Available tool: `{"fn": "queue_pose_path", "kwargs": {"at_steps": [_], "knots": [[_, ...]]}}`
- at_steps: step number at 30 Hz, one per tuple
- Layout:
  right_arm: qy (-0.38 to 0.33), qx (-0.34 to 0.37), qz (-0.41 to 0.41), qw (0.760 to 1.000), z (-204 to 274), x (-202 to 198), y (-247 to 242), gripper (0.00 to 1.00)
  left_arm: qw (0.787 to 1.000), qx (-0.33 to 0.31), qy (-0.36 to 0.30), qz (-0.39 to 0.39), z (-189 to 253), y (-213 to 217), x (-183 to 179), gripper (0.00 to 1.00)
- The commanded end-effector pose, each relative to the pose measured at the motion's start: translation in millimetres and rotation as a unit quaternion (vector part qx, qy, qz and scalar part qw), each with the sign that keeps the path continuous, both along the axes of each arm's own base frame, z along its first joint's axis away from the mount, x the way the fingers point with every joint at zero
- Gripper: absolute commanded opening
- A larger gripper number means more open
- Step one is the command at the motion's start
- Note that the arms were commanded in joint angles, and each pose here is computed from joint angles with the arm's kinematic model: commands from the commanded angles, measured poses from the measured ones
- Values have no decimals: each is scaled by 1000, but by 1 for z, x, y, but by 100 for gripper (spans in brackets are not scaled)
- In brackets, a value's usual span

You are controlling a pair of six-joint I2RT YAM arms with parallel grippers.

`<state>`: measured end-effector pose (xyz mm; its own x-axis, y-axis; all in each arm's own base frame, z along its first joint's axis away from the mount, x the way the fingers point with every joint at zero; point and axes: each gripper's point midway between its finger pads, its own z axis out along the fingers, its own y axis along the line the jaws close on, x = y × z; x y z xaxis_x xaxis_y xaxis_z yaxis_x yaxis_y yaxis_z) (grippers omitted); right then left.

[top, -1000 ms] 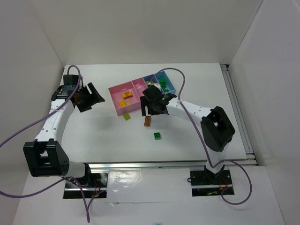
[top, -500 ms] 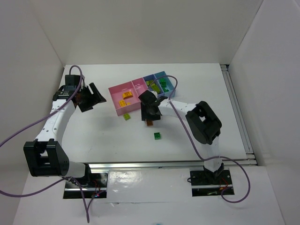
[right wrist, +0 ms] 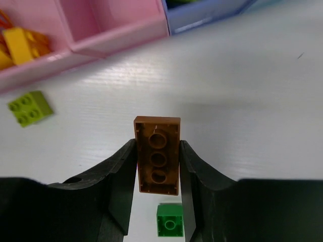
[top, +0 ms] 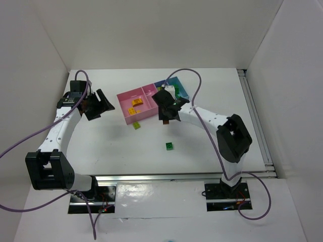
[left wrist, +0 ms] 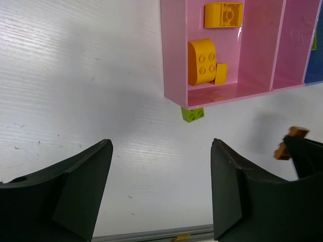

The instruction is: Sort the legos into containers by color

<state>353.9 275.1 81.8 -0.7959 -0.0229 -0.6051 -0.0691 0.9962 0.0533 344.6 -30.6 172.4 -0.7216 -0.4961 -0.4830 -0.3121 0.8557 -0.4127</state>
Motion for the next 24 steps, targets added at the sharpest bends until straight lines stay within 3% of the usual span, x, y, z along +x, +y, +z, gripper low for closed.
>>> {"fn": "queue_pose_path", "kwargs": {"at_steps": [1,4,5,7,8,14,17,18,20,21,23,24], "knots": [[-105,14,-7,994,83,30,4,22,1000,-9,-9,-16,2,-6,3,81],[-117,0,19,993,81,56,18,23,1000,-9,-9,-16,2,-6,3,81],[-143,16,15,989,105,76,26,23,1000,-9,-9,-16,2,-6,3,81],[-122,-9,16,992,84,94,31,23,1000,-6,-9,-20,2,-6,3,81],[-143,3,14,990,104,110,37,23,1000,-6,-9,-20,2,-6,3,81],[-146,6,10,989,77,156,45,26,1000,3,-1,-24,0,-4,1,81],[-136,13,16,990,68,166,51,60,1000,3,-1,-24,0,-4,3,81],[-142,17,16,990,82,167,52,66,1000,2,5,-25,-1,-4,1,81],[-144,15,19,989,83,166,51,67,1000,2,5,-25,-1,-4,1,81],[-164,21,17,986,107,163,46,67,1000,6,9,-22,-5,-2,2,81],[-162,12,15,987,100,149,38,58,1000,6,9,-22,-5,-2,2,81],[-174,17,10,984,122,139,29,57,1000,2,14,-24,-8,-4,2,81]]}}
